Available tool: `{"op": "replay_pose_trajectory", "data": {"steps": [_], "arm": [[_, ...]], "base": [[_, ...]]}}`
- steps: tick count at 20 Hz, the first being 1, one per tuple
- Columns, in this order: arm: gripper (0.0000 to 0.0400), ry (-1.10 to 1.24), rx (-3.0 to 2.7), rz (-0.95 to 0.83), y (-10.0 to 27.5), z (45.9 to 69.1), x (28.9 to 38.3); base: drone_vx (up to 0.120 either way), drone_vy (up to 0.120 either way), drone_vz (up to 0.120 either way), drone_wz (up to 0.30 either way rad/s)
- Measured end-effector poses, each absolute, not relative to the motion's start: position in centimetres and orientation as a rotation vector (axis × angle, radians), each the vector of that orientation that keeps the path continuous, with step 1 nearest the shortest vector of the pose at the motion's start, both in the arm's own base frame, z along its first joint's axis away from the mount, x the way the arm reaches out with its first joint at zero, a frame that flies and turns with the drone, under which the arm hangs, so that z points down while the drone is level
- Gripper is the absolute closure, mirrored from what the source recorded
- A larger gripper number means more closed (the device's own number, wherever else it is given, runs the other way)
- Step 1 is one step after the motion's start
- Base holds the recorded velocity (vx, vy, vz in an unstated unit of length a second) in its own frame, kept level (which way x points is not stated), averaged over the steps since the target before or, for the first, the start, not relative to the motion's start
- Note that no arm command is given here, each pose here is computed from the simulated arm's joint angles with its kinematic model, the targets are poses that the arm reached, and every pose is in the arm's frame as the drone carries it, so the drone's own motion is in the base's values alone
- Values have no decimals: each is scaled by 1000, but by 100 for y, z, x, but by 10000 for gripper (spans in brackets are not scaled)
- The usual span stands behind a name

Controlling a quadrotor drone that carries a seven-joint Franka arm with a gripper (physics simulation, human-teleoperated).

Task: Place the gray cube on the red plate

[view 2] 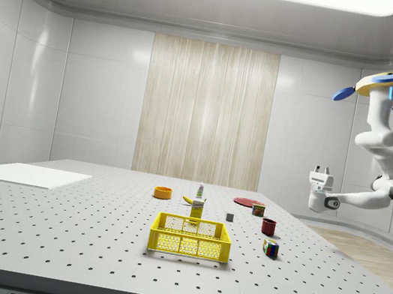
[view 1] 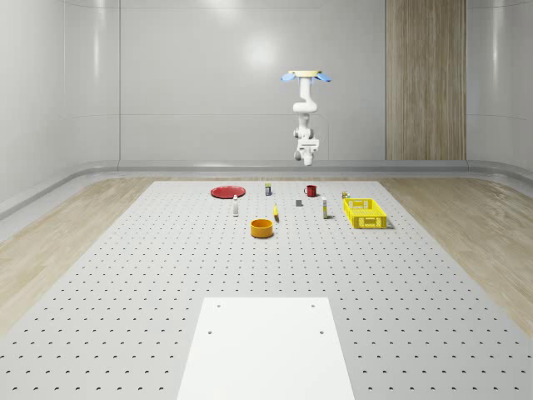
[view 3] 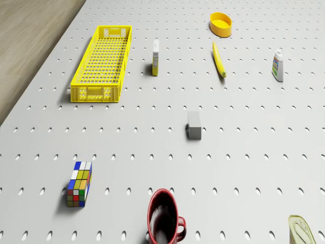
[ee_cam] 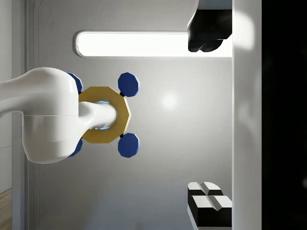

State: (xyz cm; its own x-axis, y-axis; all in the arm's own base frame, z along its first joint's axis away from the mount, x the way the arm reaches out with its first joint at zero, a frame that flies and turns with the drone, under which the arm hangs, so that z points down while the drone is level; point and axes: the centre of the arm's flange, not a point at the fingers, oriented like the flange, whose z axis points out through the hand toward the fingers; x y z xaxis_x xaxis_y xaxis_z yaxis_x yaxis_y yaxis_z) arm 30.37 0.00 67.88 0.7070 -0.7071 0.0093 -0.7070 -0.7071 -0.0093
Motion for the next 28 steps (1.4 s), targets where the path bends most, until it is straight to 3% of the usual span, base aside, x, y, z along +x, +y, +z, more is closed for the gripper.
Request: {"op": "replay_pose_trajectory", "data": {"steps": [25,28], "arm": [[0,1198,-2893,-48,3,6913,3031],[0,1199,-2894,-53,4,6913,3029]], "base": [[120,-120,0,0],[120,0,0,0]]}}
